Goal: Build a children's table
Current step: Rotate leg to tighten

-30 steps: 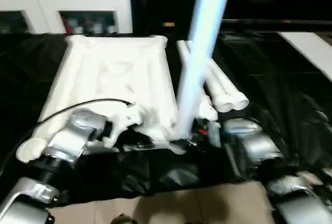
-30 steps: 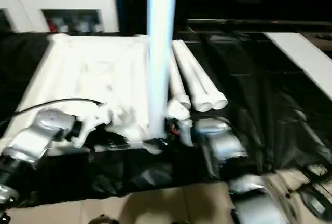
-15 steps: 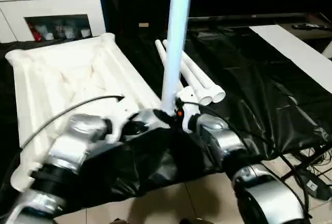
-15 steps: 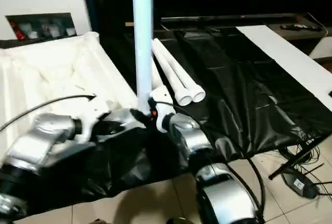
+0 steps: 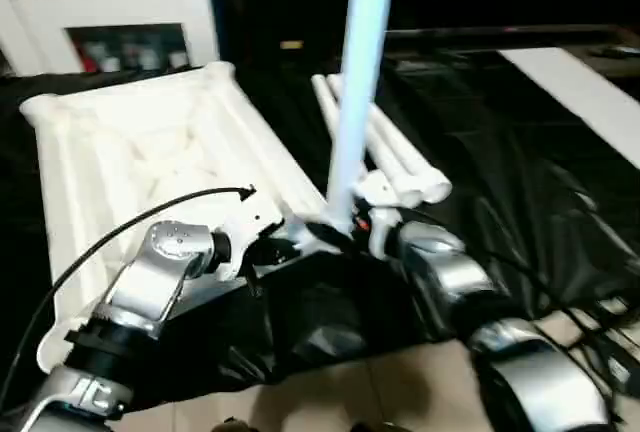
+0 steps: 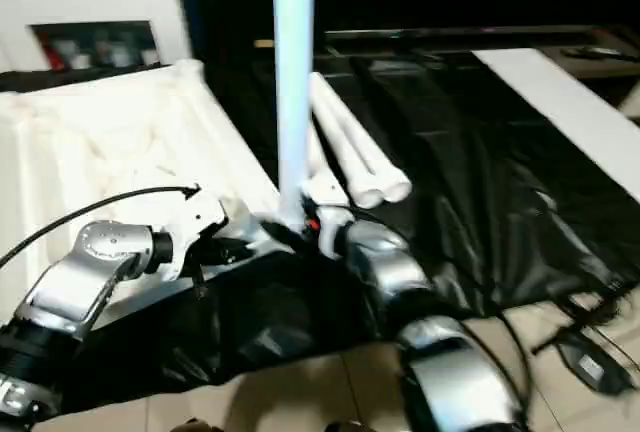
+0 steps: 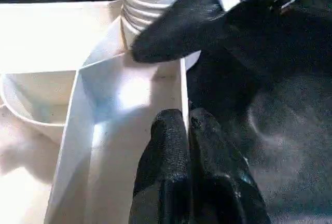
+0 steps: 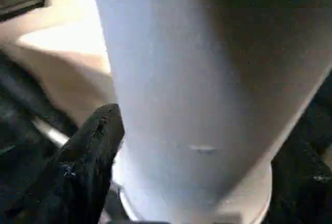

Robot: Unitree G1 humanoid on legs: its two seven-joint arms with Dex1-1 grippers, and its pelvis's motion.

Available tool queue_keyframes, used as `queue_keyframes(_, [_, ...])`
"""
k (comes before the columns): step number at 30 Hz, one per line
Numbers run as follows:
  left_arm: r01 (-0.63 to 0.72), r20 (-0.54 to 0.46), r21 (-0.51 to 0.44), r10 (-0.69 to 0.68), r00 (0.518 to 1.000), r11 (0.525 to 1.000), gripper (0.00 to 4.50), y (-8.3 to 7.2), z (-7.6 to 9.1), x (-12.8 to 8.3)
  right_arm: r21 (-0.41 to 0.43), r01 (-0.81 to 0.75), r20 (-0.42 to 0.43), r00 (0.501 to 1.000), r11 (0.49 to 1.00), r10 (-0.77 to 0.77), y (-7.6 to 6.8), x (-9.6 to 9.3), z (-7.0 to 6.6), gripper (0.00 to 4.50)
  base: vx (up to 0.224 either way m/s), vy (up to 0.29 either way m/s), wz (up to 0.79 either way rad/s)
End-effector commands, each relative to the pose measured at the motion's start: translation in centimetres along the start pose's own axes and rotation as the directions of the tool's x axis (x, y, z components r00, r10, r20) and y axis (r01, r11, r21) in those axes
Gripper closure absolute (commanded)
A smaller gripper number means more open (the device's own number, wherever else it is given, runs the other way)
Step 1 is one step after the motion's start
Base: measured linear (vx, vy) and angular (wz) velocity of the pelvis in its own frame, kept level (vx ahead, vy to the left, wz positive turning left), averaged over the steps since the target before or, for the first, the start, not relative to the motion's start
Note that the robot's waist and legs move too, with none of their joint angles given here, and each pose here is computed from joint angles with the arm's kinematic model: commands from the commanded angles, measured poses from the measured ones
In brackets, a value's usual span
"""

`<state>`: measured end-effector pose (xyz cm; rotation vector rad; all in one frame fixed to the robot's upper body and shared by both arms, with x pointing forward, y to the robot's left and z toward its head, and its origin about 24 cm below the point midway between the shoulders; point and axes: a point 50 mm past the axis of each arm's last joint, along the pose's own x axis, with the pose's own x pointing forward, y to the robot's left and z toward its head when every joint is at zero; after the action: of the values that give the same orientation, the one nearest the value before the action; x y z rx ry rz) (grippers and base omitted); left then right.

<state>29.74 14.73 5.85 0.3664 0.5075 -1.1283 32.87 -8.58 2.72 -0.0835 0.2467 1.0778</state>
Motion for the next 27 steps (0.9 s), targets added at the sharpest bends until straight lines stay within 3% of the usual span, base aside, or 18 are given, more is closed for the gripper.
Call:
queue_keyframes(1, [0.09,0.05,0.098,-0.096,0.994,0.991,4.5,-0.2,1.9,0.4,-0.018,-0.177,-0.016,0.984,0.984,0.177,1.4,0.0,-0.3,0.75,0.0,0.0,0.0])
queue_keyframes(5, [0.121,0.023,0.111,-0.124,0.992,0.986,4.5,0.2,1.5,0.2,-0.026,-0.282,-0.033,0.959,0.959,0.281,1.7,-1.1,-0.5,0.75,0.0,0.0,0.0])
queue_keyframes(6, [0.126,0.014,0.115,-0.129,0.992,0.985,4.5,0.3,1.4,0.2,-0.027,-0.305,-0.039,0.952,0.952,0.304,1.8,-1.3,-0.5,1.04,0.0,0.0,0.0])
queue_keyframes(11, [0.141,-0.012,0.119,-0.141,0.99,0.983,4.5,1.1,1.1,0.1,-0.022,-0.405,-0.088,0.911,0.914,0.402,2.4,-2.1,-0.9,1.41,0.0,0.0,0.0])
queue_keyframes(18, [0.149,-0.036,0.117,-0.146,0.989,0.982,4.5,1.6,0.4,-0.2,-0.003,-0.459,-0.106,0.883,0.888,0.457,3.2,-1.9,-1.0,1.7,0.0,0.0,0.0])
queue_keyframes(23, [0.144,-0.03,0.114,-0.142,0.989,0.983,4.5,1.6,0.3,-0.4,0.008,-0.411,-0.079,0.909,0.912,0.41,3.1,-1.2,-0.8,1.73,0.0,0.0,0.0])
queue_keyframes(25, [0.086,-0.007,0.095,-0.086,0.996,0.992,4.5,1.8,0.4,-0.3,0.055,-0.235,-0.061,0.969,0.97,0.238,2.2,0.1,-0.7,1.73,0.0,0.0,0.0])
queue_keyframes(27, [0.049,0.005,0.082,-0.049,0.999,0.995,4.5,1.9,0.6,-0.2,0.09,-0.138,-0.067,0.987,0.986,0.145,1.7,0.7,-0.8,1.73,0.0,0.0,0.0])
